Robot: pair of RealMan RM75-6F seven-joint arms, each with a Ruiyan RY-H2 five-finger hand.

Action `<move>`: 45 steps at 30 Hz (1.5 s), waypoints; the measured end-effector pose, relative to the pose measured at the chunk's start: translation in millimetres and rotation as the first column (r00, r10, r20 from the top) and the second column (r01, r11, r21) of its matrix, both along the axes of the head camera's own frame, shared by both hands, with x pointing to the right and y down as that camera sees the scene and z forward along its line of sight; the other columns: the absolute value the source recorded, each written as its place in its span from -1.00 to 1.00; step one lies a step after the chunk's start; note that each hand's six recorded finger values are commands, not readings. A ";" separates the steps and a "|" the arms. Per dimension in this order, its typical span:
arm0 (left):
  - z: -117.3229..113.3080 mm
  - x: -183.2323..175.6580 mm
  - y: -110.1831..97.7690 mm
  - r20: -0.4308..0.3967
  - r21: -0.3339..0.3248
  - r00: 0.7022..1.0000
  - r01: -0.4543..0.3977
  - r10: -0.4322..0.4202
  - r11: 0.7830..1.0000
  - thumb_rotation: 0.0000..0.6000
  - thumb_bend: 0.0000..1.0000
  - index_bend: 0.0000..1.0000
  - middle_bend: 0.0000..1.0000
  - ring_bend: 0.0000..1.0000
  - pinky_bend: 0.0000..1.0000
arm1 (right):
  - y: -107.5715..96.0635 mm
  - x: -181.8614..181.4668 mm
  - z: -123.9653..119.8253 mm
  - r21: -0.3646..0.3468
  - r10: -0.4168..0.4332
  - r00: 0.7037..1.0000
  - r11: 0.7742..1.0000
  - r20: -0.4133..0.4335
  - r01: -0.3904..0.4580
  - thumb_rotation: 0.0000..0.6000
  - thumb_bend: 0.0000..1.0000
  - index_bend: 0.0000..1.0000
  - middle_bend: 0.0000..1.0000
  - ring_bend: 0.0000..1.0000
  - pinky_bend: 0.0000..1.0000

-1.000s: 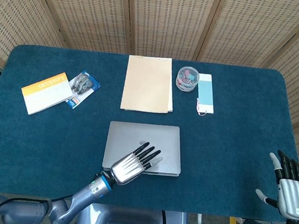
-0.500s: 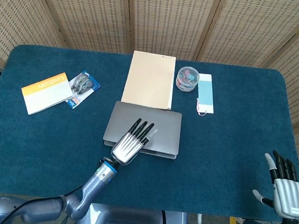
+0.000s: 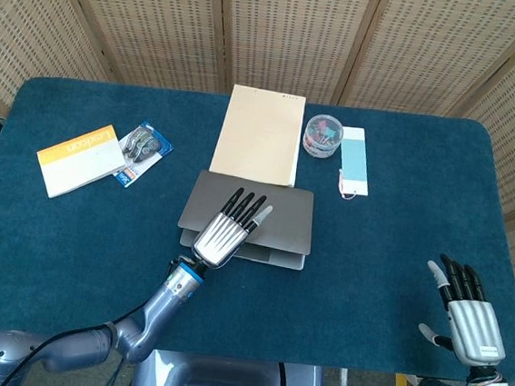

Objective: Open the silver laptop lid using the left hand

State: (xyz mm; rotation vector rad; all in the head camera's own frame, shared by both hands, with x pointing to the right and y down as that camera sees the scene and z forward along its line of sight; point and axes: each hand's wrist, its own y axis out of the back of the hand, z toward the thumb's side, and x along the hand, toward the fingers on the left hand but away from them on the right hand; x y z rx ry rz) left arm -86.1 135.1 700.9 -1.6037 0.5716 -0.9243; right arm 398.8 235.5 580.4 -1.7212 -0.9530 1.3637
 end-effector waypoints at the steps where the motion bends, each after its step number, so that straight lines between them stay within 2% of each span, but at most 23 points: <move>1: 0.1 0.5 -1.5 0.000 0.000 1.000 -0.001 0.001 1.000 1.00 -0.05 -1.00 -1.00 -1.00 -1.00 | -1.9 -3.8 2.3 -0.011 -0.018 1.000 1.000 0.017 0.018 1.00 -0.84 -0.76 -0.98 -1.00 -0.93; 5: 0.1 3.0 -7.0 0.006 0.002 1.000 -0.012 0.012 1.000 1.00 -0.07 -1.00 -1.00 -1.00 -1.00 | -11.2 -24.3 14.6 -0.069 -0.112 0.989 0.990 0.096 0.119 1.00 -0.44 -0.72 -0.91 -1.00 -0.81; 10: -3.3 4.0 -15.5 0.002 0.008 1.000 -0.022 0.022 1.000 1.00 -0.08 -1.00 -1.00 -1.00 -1.00 | -21.4 -51.9 32.2 -0.152 -0.223 0.959 0.956 0.174 0.250 1.00 0.19 -0.70 -0.86 -1.00 -0.74; 15: -7.4 2.4 -23.7 0.003 0.014 1.000 -0.029 0.029 0.999 1.00 -0.09 -1.00 -1.00 -1.00 -1.00 | -30.3 -76.0 46.4 -0.210 -0.298 0.932 0.917 0.207 0.340 1.00 0.58 -0.70 -0.86 -0.98 -0.72; 21: -10.5 0.0 -32.6 0.005 0.007 1.000 -0.023 0.023 1.000 1.00 -0.09 -1.00 -1.00 -1.00 -1.00 | -37.9 -102.6 63.9 -0.285 -0.333 0.913 0.875 0.235 0.392 1.00 0.98 -0.70 -0.86 -0.97 -0.71; 24: -11.8 -0.9 -35.3 0.000 0.000 1.000 -0.016 0.016 1.000 1.00 -0.09 -1.00 -1.00 -1.00 -1.00 | -42.6 -113.8 74.8 -0.326 -0.320 0.914 0.861 0.250 0.390 1.00 1.00 -0.70 -0.86 -0.97 -0.71; 31: -13.6 -2.2 -36.9 -0.006 -0.011 1.000 -0.019 0.019 1.000 1.00 -0.09 -1.00 -1.00 -1.00 -1.00 | -49.5 -126.3 102.2 -0.394 -0.274 0.930 0.849 0.245 0.353 1.00 1.00 -0.70 -0.86 -0.97 -0.71; 37: -16.9 -0.7 -37.9 -0.013 -0.005 1.000 -0.023 0.023 1.000 1.00 -0.09 -1.00 -1.00 -1.00 -1.00 | -50.6 -138.9 110.8 -0.405 -0.266 0.930 0.844 0.254 0.352 1.00 1.00 -0.70 -0.86 -0.97 -0.71; 45: -17.7 -2.4 -39.0 -0.014 -0.008 1.000 -0.016 0.015 1.000 1.00 -0.09 -1.00 -1.00 -1.00 -1.00 | -51.5 -150.6 115.2 -0.375 -0.346 0.917 0.838 0.199 0.397 1.00 1.00 -0.70 -0.86 -0.97 -0.71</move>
